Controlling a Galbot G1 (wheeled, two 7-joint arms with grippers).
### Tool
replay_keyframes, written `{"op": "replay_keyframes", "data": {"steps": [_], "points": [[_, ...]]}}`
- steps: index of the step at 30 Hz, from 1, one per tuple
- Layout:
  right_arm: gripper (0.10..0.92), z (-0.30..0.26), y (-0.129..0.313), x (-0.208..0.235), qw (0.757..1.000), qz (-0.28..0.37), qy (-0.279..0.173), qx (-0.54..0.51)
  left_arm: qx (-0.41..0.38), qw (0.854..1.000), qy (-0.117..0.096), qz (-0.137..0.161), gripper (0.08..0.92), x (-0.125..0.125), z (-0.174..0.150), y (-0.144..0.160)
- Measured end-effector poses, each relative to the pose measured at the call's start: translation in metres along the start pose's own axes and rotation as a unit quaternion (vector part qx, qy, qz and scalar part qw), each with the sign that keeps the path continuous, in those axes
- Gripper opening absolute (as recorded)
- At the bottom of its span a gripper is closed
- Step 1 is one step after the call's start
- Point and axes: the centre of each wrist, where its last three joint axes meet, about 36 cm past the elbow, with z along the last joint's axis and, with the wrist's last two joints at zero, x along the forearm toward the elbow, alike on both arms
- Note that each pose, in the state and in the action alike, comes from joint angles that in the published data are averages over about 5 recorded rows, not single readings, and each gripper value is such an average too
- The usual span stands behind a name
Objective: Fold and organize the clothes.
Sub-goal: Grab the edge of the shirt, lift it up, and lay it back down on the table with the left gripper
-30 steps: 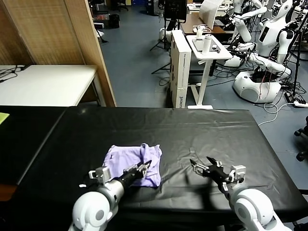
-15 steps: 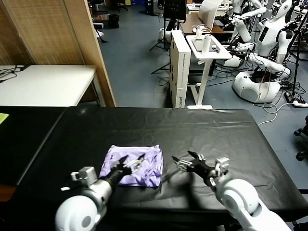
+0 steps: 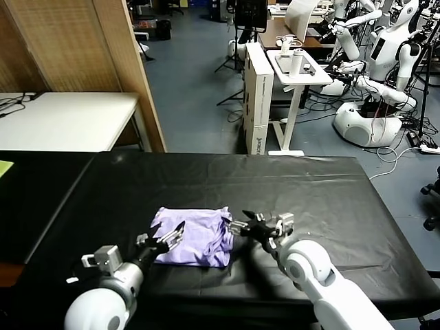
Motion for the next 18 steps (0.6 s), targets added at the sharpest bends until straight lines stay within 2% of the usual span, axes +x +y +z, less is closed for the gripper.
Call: {"op": "replay_keyframes", "data": {"steps": [3, 10, 13, 18], "points": [[0.613, 0.004, 0.002, -0.006, 1.0, -0.005, 0.005, -0.003, -0.001, 1.0, 0.0, -0.005, 0.907, 0.001, 0.001, 0.001], [0.204, 0.009, 0.003, -0.009, 1.0, -0.006, 0.01, -0.007, -0.006, 1.0, 0.001, -0.017, 0.907, 0.003, 0.005, 0.003], [0.141, 0.007, 0.0, -0.008, 1.0, 0.005, 0.006, -0.005, -0.006, 1.0, 0.0, -0.021, 0.907, 0.004, 0.005, 0.005], [0.14, 0.004, -0.007, -0.003, 1.0, 0.012, 0.003, 0.002, -0.005, 1.0, -0.004, -0.026, 0.907, 0.005, 0.004, 0.008]]}}
